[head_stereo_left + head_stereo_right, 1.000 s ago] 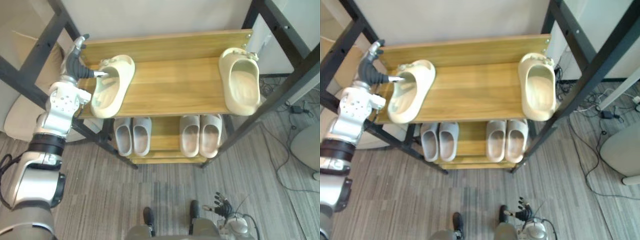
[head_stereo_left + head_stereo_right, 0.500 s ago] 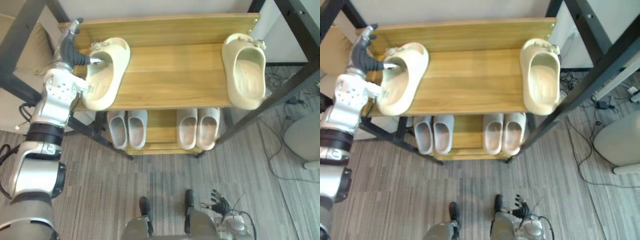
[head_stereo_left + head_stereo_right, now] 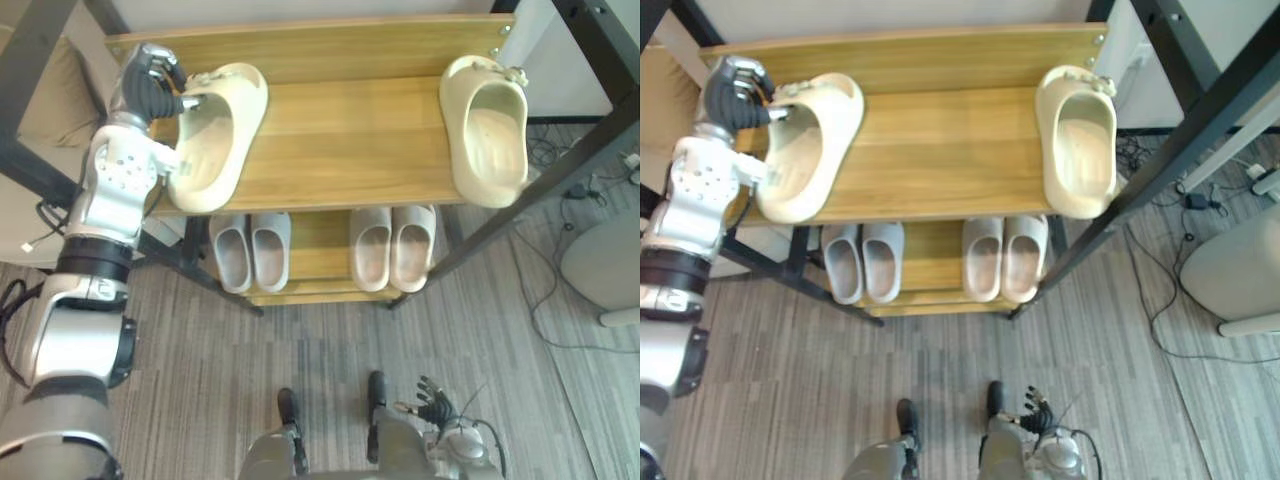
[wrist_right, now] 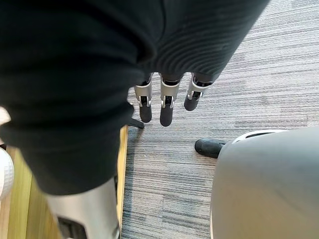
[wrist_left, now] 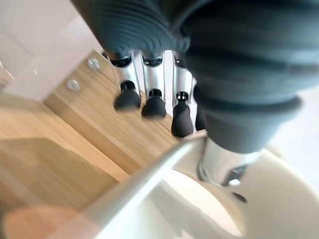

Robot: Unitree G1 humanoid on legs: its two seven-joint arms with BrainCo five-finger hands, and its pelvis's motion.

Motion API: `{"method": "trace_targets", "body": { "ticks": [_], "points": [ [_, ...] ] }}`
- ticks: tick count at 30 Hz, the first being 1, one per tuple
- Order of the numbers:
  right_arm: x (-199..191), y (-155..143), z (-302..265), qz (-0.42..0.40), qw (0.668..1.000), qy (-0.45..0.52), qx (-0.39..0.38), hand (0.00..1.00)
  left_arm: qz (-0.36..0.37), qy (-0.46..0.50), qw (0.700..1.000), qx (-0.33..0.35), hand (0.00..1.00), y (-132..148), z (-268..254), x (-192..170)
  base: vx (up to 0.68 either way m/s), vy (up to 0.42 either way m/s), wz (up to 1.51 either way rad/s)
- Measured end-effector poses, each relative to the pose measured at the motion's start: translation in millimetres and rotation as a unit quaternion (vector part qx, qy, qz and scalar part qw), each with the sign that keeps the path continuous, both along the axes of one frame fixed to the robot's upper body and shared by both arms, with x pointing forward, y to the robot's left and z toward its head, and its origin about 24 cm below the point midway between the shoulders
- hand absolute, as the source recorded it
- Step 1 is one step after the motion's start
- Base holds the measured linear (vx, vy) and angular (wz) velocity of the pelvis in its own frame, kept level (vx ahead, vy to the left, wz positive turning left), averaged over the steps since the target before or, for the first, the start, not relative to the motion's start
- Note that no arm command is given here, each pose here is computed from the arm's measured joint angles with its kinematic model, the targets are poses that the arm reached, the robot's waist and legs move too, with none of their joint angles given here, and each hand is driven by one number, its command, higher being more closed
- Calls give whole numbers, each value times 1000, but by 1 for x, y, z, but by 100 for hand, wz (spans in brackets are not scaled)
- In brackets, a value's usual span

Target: Organize the slippers on the shoe rack

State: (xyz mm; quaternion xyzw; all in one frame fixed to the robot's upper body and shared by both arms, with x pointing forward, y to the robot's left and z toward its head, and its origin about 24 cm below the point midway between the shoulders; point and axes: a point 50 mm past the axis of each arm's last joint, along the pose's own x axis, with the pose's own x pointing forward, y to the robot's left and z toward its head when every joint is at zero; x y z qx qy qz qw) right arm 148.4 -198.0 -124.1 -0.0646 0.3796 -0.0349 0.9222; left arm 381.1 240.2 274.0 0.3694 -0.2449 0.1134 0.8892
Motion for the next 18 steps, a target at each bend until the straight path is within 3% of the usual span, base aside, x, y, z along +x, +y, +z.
{"method": "trace_targets", "body": {
  "ticks": [12,18],
  "points": [
    [-2,-1,-1,-10,1000,4,-2,0,-52,8,997,-62,100,-33,-19,5,-4,1,1],
    [-1,0,-1,-9,1000,2,0,0,-114,-1,990,-84,100,-75,-23,4,-3,6,1]
  ]
}}
